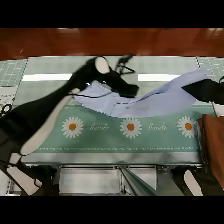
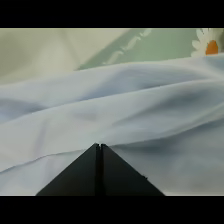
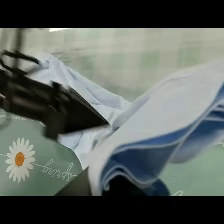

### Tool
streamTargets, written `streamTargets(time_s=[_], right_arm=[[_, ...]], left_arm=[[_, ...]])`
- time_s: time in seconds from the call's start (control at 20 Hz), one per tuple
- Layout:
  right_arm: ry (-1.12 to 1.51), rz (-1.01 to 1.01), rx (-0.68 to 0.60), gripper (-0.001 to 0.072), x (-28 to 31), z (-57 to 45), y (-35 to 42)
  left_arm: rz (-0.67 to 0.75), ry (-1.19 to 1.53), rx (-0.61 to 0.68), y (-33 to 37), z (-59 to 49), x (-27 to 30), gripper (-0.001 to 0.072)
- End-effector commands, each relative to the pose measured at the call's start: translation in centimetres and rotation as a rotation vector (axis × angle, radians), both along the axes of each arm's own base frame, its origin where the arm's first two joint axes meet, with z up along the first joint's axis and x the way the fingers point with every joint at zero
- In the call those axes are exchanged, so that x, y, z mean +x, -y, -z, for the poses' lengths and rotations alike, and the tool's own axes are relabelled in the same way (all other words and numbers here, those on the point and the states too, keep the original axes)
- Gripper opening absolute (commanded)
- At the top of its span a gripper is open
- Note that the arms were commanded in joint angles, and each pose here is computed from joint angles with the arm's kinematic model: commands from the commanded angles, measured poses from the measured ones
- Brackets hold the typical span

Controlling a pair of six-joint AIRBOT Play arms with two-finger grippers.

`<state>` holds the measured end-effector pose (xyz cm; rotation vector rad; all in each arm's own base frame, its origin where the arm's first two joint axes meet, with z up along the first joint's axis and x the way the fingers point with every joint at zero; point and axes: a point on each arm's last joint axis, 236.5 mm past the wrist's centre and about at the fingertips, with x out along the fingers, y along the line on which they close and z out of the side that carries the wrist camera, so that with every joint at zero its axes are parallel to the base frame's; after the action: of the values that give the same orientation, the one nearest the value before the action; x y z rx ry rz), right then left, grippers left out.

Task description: Fold the shirts.

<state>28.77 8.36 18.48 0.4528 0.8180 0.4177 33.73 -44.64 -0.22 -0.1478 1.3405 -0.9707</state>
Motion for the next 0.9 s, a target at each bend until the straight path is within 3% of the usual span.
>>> streamTargets(time_s=[0.0,0.15,0.4,0.6,0.85], right_arm=[[0.01,-0.001,0.001,0.0021,-1.4,-0.5,-0.4],[0.017,0.004,0.001,0.0021,-1.2,-0.6,-0.4],[0.018,-0.01,0.054,0.0021,0.0,-0.8,-1.7],[0.029,-0.138,0.205,0.0021,3.9,-0.4,-9.1],[-0.063,-0.293,0.305,0.0021,9.8,3.9,-20.8]], left_arm=[[0.128,-0.104,-0.036,6.5,1.4,-7.3,0.0021],[0.149,-0.091,-0.061,7.2,0.6,-8.1,0.0021],[0.038,-0.049,-0.061,-2.7,-4.4,0.5,0.0021],[-0.222,0.075,0.036,-17.5,-8.6,5.4,0.0021],[-0.511,0.196,0.065,-31.4,-11.4,2.0,0.0022]])
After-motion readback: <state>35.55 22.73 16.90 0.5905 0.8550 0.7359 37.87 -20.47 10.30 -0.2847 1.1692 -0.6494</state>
